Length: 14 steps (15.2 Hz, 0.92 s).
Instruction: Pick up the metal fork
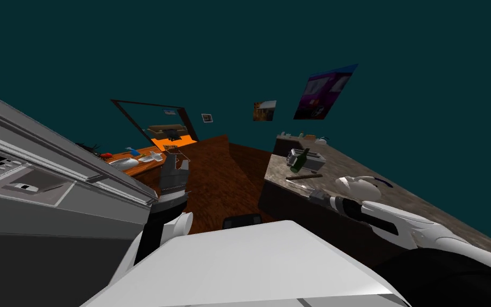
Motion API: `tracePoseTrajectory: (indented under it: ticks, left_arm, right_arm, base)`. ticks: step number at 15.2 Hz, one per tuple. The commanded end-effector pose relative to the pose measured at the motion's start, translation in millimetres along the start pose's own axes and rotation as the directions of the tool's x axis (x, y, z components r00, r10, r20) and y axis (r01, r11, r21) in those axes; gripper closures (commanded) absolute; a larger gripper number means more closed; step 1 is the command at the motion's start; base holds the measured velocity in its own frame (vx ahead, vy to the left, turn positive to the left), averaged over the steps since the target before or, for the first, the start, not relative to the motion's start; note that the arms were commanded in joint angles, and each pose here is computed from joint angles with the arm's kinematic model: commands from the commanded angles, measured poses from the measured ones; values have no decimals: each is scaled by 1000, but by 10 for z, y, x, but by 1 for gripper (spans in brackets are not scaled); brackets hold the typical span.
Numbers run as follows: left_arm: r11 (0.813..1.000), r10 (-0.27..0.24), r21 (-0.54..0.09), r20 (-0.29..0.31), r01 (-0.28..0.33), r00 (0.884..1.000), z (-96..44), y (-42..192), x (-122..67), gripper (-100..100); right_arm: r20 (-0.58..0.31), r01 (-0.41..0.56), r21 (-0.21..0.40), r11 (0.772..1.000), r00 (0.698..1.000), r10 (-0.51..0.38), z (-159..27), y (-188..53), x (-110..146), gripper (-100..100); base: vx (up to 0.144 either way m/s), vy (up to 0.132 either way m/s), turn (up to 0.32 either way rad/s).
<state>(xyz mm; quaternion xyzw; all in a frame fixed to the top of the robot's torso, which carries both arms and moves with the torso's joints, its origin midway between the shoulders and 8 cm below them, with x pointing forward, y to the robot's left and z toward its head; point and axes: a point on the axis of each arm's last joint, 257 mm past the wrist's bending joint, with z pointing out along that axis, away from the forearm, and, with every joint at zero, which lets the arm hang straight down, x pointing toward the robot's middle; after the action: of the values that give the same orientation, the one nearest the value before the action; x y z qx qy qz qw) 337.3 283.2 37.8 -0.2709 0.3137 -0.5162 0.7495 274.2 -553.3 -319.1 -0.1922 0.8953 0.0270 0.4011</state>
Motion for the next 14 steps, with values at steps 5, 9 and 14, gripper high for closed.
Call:
tracePoseTrajectory:
  ticks: [5, 9, 14]
  left_arm:
    - [1000, 0, 0, 0, 0, 1000, 0, 0, 0, 0]
    - [1000, 0, 0, 0, 0, 1000, 0, 0, 0, 0]
    - [1000, 0, 0, 0, 0, 1000, 0, 0, 0, 0]
  right_arm:
    - [-200, 170, 34, 985, 967, -160, -364, -486, 433, -100]
    - [-297, 242, 32, 970, 929, -222, -576, -691, 655, -100]
    - [-445, 333, 6, 943, 845, -296, -966, -962, 1040, -100]
  base:
    - [35, 94, 193]
    - [50, 89, 210]
    - [39, 77, 173]
